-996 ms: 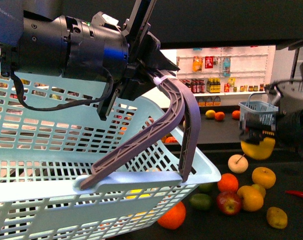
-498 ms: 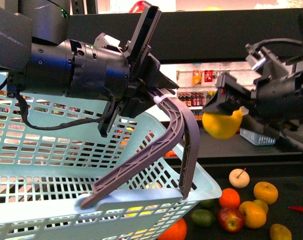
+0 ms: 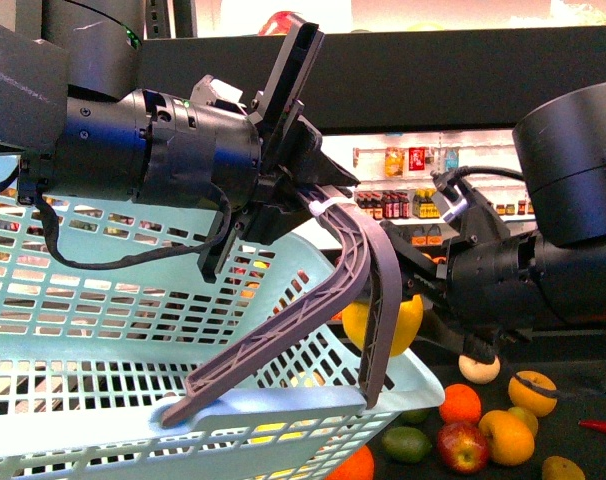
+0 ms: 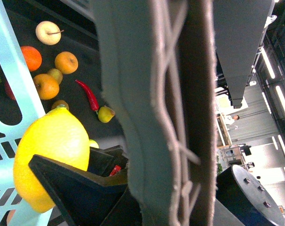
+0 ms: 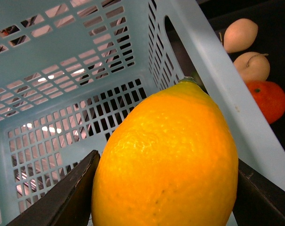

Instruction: Pick lemon from shelf

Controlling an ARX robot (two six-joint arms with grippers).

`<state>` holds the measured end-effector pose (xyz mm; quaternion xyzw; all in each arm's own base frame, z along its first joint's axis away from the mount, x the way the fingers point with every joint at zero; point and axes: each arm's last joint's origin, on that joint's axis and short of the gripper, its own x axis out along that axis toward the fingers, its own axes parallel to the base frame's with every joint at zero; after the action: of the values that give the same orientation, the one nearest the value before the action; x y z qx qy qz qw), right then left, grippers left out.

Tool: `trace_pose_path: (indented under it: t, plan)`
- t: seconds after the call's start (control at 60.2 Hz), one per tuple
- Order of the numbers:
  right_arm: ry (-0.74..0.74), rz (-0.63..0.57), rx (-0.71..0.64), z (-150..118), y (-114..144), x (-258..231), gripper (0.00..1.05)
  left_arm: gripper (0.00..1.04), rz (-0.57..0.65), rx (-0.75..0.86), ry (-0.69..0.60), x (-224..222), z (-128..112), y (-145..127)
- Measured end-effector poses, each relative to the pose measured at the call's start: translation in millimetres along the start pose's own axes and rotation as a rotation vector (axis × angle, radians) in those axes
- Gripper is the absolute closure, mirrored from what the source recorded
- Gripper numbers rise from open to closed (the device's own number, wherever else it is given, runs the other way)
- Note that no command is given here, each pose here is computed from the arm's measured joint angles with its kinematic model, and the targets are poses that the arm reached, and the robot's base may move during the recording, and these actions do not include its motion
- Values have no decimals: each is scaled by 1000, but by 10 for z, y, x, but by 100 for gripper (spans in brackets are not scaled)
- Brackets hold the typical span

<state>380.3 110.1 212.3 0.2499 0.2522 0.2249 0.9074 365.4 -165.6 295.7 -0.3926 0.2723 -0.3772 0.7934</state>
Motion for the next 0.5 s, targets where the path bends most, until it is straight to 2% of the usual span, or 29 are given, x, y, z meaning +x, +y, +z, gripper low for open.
trace_pose_path:
  t: [0.116,0.315,0.498]
  plan:
    - [0,-4,2,-21,14,19,33,97,0,0,0,0,0,0]
    - [-18,-9,1,-2,8,16,6,97,0,0,1,0,0,0]
    - [-77,-71,-23,111,-82,-64,7,97,1,-2,2,2,-2,4]
